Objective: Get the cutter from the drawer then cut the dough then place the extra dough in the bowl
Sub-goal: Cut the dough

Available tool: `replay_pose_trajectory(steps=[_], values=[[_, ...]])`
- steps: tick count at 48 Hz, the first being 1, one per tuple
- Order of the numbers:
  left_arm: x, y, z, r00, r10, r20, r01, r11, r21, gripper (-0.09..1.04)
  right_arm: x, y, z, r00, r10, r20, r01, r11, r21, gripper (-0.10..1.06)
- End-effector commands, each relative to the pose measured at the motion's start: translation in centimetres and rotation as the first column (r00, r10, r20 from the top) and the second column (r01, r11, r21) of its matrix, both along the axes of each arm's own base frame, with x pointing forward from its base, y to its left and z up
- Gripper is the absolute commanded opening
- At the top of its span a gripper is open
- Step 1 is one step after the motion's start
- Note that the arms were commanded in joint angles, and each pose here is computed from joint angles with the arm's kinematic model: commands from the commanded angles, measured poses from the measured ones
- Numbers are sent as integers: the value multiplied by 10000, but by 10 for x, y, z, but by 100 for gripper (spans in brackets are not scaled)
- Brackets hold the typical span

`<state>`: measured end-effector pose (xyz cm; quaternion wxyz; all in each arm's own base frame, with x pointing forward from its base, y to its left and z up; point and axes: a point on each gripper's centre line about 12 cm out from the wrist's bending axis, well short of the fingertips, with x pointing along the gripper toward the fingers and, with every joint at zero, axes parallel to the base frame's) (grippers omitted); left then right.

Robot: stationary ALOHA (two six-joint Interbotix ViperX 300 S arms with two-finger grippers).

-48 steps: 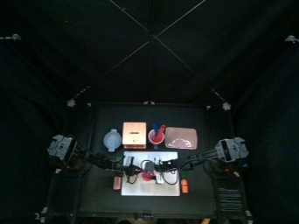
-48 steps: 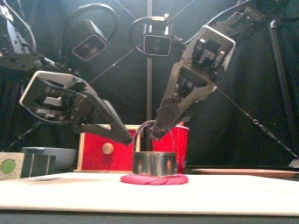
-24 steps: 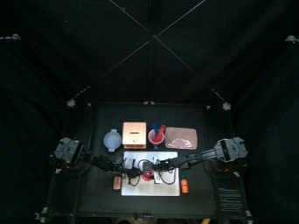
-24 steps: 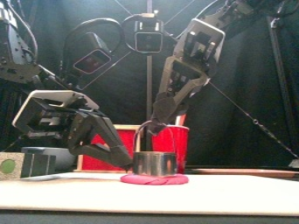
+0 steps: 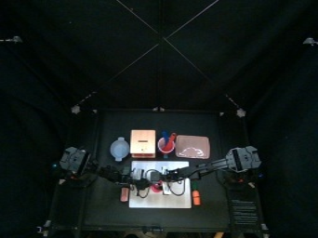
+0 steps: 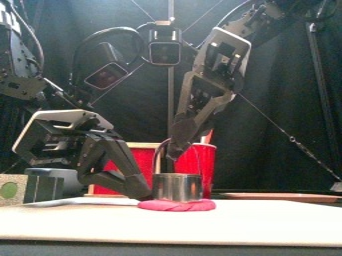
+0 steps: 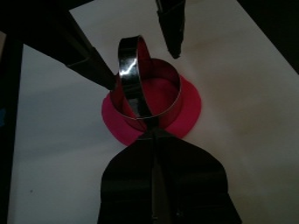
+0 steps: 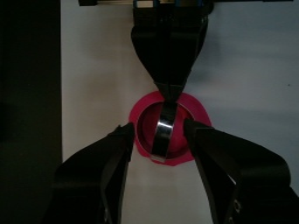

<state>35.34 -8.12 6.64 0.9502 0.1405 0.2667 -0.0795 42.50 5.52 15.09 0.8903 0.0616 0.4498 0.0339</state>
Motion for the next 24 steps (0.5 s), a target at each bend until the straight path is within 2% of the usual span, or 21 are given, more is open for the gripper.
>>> replay_pose_trajectory(steps=[1,9,18,24], values=[[6,-2,7,9997,65,255,-62,9999,-118,43,6,-2,17,9989,-77,470,74,10000,64,82],[4,-1,6,9997,108,206,-106,9999,-120,43,7,-2,13,9993,-83,362,81,9999,65,74],[4,-1,5,9998,106,176,-104,9999,-116,43,9,-1,15,9994,-48,335,46,10000,48,60],[4,-1,4,9998,120,130,-119,9999,-109,43,10,-1,18,9997,-20,259,19,10000,56,55]])
